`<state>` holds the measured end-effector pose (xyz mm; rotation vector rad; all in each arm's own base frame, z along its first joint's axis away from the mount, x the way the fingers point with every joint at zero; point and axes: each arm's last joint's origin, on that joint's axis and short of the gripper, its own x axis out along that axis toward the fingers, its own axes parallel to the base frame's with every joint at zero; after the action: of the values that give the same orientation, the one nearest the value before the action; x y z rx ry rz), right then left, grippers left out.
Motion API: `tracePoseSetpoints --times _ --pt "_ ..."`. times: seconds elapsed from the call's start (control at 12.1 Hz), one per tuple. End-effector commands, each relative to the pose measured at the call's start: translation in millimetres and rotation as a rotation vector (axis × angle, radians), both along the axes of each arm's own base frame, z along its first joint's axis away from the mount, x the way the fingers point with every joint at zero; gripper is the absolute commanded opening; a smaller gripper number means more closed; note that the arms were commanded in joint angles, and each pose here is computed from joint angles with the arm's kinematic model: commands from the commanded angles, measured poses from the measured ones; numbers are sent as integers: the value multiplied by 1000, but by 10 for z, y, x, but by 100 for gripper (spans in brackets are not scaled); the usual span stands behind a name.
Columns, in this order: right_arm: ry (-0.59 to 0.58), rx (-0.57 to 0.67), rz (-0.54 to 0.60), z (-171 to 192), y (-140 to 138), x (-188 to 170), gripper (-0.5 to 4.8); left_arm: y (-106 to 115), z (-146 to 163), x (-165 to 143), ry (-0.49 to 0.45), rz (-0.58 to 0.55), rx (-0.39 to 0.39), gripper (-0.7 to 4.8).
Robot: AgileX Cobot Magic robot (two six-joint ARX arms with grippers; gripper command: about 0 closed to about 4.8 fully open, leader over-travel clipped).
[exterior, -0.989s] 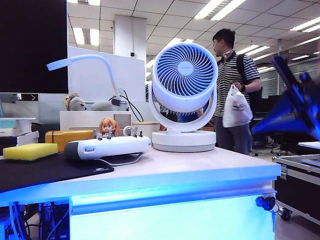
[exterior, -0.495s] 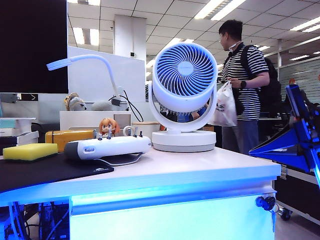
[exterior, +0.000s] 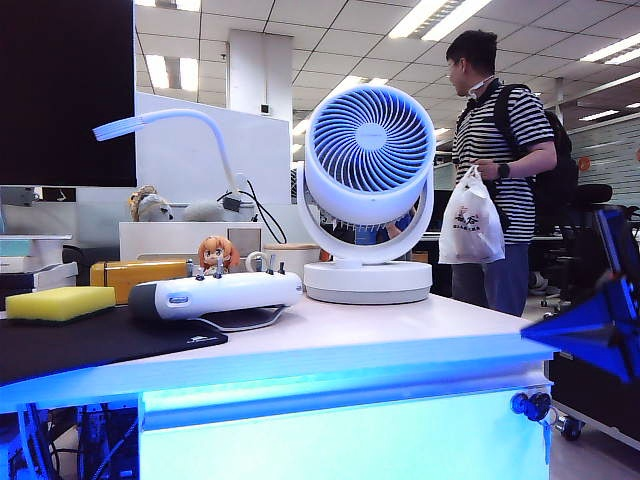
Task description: Open the drawer, place the cleaning sponge inside, then close the drawer.
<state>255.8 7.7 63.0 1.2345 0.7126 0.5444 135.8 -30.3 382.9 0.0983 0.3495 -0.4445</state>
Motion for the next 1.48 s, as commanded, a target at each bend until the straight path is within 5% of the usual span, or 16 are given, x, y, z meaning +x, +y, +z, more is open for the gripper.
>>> tracePoseSetpoints --times 0.08,0.25,0.49,1.48 --pt "41 32 43 -90 13 -12 479 -4 9 3 -1 -6 -2 -5" --pt "13 50 111 -56 20 50 479 -4 -1 8 9 -6 -1 -5" --pt "-80 3 42 17 -5 279 479 -4 -1 8 9 -6 -1 -5" --pt "-97 -23 -20 -112 -35 621 479 -16 -5 0 17 -23 -3 -5"
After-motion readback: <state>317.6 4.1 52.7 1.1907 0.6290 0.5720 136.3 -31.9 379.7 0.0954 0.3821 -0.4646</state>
